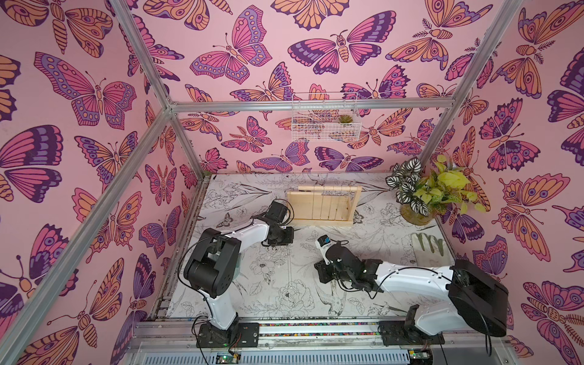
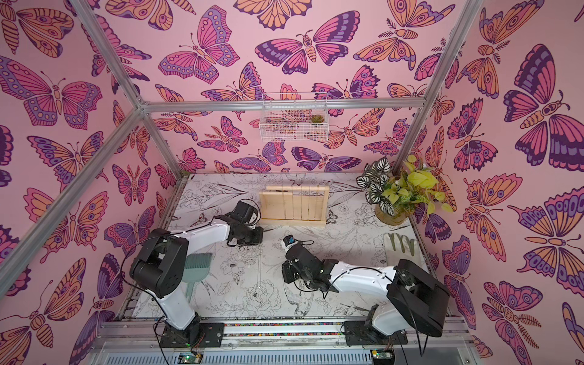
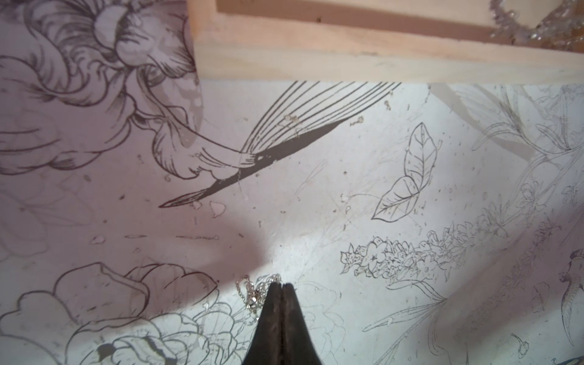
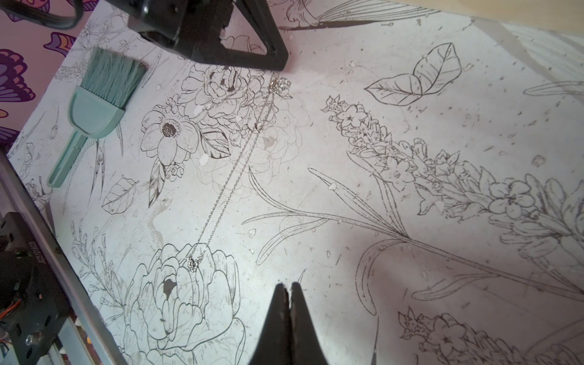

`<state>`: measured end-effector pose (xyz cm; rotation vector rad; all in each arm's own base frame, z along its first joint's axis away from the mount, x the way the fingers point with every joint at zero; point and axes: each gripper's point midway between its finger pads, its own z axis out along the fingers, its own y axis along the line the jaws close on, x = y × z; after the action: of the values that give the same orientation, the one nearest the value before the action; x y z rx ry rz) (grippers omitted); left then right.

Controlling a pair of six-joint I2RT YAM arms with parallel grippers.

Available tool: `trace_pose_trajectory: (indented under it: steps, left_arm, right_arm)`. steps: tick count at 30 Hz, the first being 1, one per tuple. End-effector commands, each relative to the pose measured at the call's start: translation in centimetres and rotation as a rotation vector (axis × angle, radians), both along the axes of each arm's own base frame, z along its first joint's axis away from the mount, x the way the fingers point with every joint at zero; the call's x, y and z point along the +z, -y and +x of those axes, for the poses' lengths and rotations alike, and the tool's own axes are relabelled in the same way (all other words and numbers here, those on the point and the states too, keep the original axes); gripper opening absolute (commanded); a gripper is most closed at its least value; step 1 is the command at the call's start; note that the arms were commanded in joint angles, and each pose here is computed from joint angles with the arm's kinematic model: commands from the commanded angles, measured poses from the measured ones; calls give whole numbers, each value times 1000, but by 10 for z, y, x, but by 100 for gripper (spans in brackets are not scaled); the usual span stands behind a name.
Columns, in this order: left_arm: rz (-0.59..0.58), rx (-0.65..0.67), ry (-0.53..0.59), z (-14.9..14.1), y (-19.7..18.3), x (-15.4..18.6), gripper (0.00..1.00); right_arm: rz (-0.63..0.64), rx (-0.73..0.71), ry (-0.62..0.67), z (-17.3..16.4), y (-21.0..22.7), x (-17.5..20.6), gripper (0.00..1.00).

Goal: Take the necklace off the jewelry display stand
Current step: Adjust the necklace at the center of the board.

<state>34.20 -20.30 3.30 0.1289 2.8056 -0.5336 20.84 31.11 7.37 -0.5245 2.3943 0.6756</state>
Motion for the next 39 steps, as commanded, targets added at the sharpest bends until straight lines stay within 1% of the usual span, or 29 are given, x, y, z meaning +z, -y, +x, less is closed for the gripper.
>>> trace_pose_trajectory:
  steps: [1,9,23,31,39]
  left_arm:
    - [13,-18,-58,-12,-4,-12,0]
    - [36,-15,-57,-13,-8,-14,0]
    - [66,-11,-85,-15,-13,-27,0]
    - [87,-4,-86,-11,-14,-32,0]
    - [97,-5,-76,0,-12,-35,0]
  right_arm:
    - [7,-8,-10,1,1,-3,0]
    - [2,-8,-10,1,1,-4,0]
    - [6,-12,-12,1,2,-5,0]
    - [5,-17,-12,0,4,-7,0]
    - [5,-18,-12,-1,5,-8,0]
